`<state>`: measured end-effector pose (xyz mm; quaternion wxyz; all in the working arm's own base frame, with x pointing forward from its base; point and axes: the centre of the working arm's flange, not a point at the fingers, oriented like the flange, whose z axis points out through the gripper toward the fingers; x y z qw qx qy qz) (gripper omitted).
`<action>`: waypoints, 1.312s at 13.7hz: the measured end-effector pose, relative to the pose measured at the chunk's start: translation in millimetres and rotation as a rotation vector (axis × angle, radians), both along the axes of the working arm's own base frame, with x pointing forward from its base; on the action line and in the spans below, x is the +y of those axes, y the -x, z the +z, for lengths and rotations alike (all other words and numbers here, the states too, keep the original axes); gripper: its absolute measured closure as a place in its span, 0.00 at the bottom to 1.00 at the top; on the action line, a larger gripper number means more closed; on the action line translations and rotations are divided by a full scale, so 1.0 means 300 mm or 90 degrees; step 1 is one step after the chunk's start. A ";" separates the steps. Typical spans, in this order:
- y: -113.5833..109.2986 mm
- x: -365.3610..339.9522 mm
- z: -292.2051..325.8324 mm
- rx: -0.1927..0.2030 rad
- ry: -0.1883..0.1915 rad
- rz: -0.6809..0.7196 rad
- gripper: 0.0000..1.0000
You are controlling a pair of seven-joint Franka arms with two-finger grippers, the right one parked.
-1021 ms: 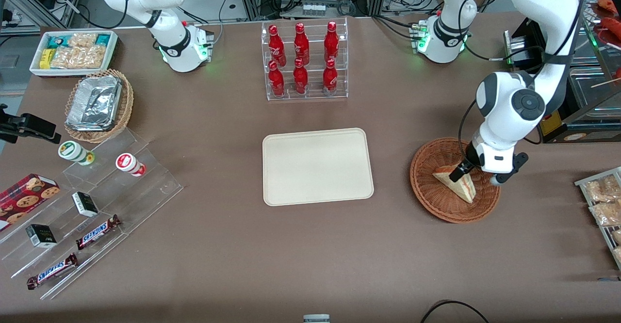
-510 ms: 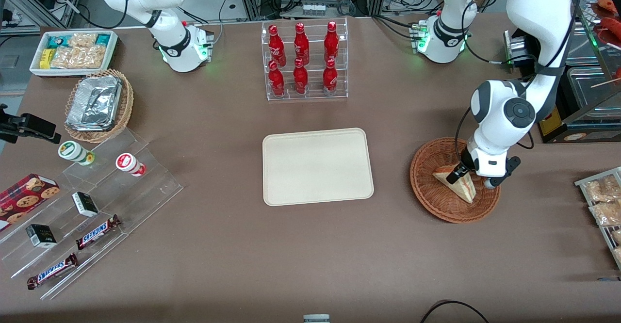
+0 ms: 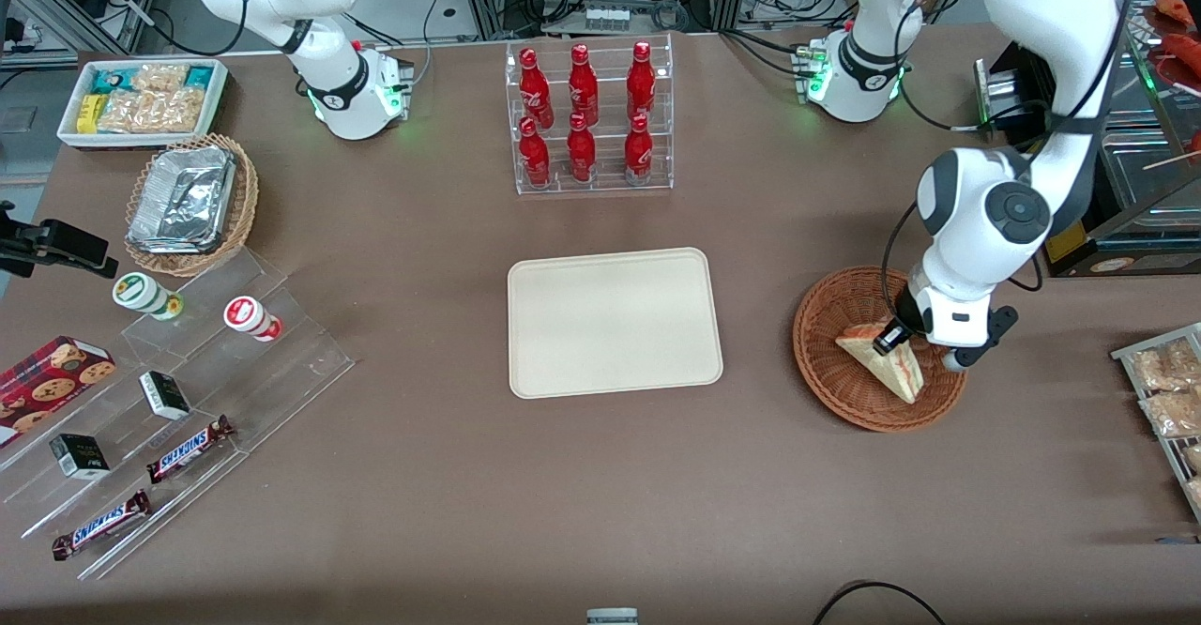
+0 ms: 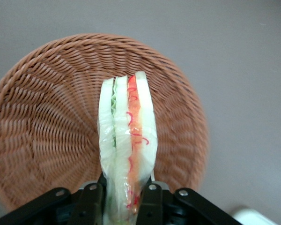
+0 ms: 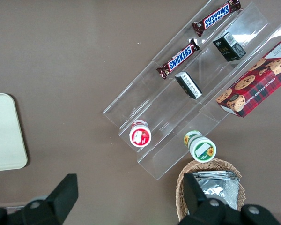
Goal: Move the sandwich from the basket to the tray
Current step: 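Carry the sandwich with the left gripper over the beige tray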
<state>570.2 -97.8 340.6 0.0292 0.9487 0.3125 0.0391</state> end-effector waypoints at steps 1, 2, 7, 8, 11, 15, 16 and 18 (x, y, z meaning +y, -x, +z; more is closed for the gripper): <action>-0.022 -0.069 0.130 0.004 -0.002 -0.023 0.81; -0.038 -0.143 0.249 -0.002 -0.005 -0.049 0.84; -0.034 -0.639 0.431 -0.013 0.006 -0.195 0.84; -0.013 -0.742 0.384 -0.002 0.005 -0.224 0.84; 0.060 -1.000 0.218 0.031 0.007 -0.297 0.84; 0.145 -1.252 0.033 0.043 0.008 -0.358 0.84; 0.166 -1.295 -0.022 0.041 -0.002 -0.368 0.84; 0.195 -1.346 -0.134 0.044 -0.008 -0.381 0.84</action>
